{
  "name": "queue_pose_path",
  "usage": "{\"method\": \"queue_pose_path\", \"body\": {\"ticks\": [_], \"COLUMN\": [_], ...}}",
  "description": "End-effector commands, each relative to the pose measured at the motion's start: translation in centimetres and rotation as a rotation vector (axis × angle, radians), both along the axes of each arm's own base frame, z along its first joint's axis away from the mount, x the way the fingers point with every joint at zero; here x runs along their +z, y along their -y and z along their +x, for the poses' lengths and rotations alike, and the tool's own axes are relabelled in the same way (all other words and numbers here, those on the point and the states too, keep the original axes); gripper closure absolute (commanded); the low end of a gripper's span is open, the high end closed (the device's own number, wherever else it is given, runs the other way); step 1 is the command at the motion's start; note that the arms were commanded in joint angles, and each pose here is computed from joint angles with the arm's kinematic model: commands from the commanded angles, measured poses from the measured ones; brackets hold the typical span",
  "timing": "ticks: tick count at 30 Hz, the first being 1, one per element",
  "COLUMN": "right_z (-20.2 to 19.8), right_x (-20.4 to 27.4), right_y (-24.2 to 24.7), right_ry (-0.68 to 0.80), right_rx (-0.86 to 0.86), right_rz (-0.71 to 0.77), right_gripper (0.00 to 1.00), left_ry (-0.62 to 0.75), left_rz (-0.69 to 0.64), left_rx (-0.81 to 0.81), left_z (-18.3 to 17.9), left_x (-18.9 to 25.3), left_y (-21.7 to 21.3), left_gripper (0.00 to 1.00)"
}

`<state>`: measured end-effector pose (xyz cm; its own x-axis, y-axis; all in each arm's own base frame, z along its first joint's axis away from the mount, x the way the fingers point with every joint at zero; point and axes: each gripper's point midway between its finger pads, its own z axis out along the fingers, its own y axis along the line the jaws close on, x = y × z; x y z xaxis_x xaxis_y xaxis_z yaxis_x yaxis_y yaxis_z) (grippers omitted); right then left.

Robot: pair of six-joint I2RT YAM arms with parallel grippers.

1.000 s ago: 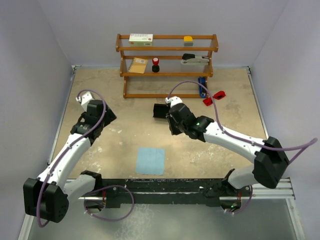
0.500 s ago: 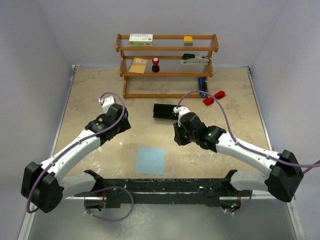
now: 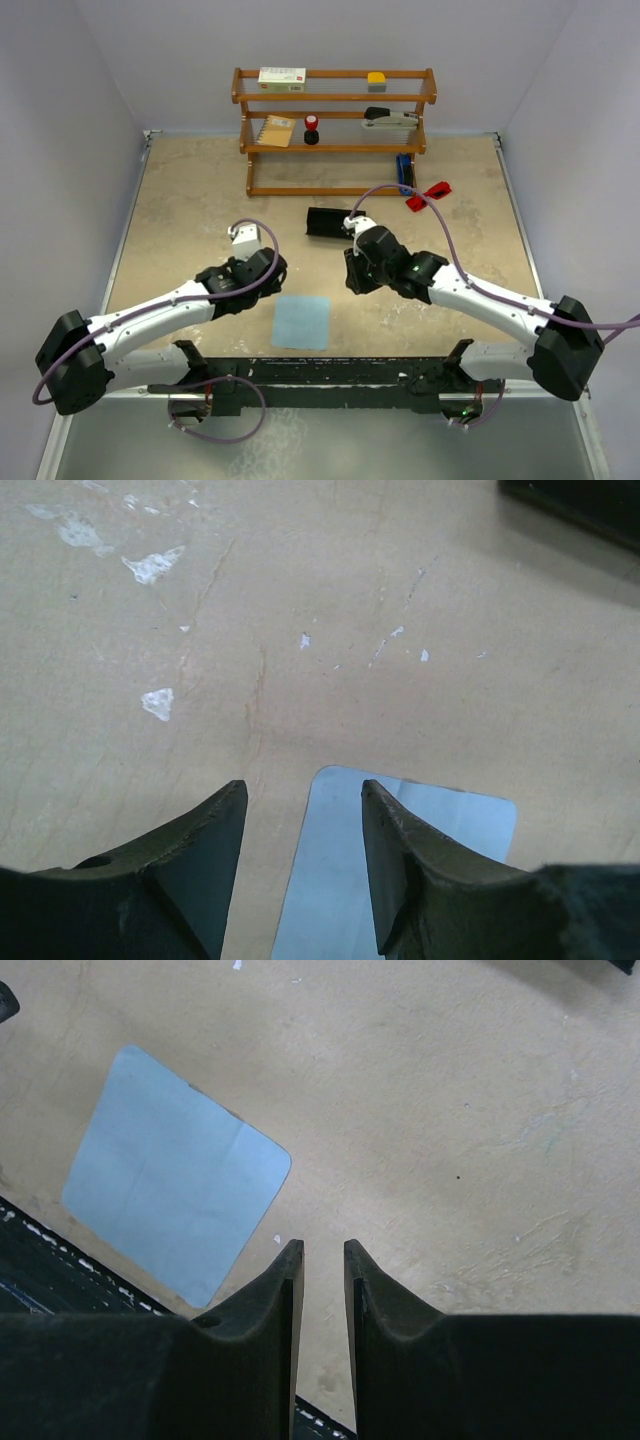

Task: Organize the sunglasses
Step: Adjust the glasses cleaning cloth at the center of the board.

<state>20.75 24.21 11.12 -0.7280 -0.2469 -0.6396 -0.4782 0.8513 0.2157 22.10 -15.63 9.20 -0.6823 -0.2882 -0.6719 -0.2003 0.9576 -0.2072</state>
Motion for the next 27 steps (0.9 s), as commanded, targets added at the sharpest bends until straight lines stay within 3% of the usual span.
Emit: {"method": "queue_pose_path", "body": {"ticks": [1,27], "right_z": [-0.2,-0.4], "right_x": [0.2,-2.0], "right_y": [-0.9,-2.3], "right_ry": [-0.016,-0.075], "right_rx": [0.049,0.063], "right_rz": [-0.004,-0.013], "right_gripper": [0.75,0.75], "left_ry": [0.090,0.051], "left_rz": [0.011,-0.035], "left_rx": [0.033,-0.148], "left_z": [0.8,-0.6], "left_x": [0.4,-5.0], "left_y": [1.1,3.6], "left_gripper": [0.53,0.55]}}
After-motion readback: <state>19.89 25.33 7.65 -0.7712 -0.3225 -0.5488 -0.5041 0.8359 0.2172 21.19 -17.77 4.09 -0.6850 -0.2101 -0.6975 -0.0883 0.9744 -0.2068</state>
